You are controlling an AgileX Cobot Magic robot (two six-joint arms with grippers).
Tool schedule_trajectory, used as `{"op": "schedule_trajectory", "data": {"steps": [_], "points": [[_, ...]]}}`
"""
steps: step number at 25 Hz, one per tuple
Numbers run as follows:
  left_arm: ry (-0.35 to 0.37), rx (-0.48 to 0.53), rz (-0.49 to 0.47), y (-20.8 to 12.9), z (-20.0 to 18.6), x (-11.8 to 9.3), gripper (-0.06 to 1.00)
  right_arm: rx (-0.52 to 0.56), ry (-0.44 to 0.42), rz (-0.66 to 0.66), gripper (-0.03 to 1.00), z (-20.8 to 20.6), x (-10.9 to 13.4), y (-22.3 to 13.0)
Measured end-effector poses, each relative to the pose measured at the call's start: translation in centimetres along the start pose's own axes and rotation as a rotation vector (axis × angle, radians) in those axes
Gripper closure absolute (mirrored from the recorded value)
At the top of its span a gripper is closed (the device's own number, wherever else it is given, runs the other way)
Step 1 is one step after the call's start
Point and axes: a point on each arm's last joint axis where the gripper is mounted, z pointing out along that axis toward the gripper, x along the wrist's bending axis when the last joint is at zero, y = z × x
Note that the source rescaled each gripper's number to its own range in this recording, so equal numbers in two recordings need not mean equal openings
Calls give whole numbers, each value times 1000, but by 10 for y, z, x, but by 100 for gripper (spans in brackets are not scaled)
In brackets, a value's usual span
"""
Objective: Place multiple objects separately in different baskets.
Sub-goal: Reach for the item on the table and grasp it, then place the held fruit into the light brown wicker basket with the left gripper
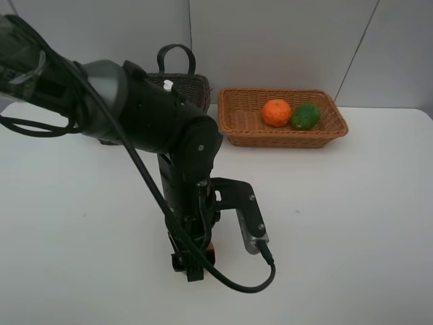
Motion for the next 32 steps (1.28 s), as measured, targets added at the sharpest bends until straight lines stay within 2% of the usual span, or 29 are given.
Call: {"op": "schedule_trajectory", "data": {"steps": [13, 16, 18, 20, 32], "points": [[-3, 7, 7, -7, 11, -3, -5, 0, 0, 0, 1, 0, 0, 0], [5, -9, 8, -6, 11, -3, 4, 0, 0, 0, 1, 0, 0, 0], [5, -10, 8, -6, 11, -3, 16, 0, 0, 0, 1, 0, 0, 0], [-5, -12, -5, -5, 11, -4, 21, 0, 0, 0, 1, 0, 0, 0], [-22, -16, -25, -4, 8, -5, 21, 0, 0, 0, 1, 0, 0, 0]]}}
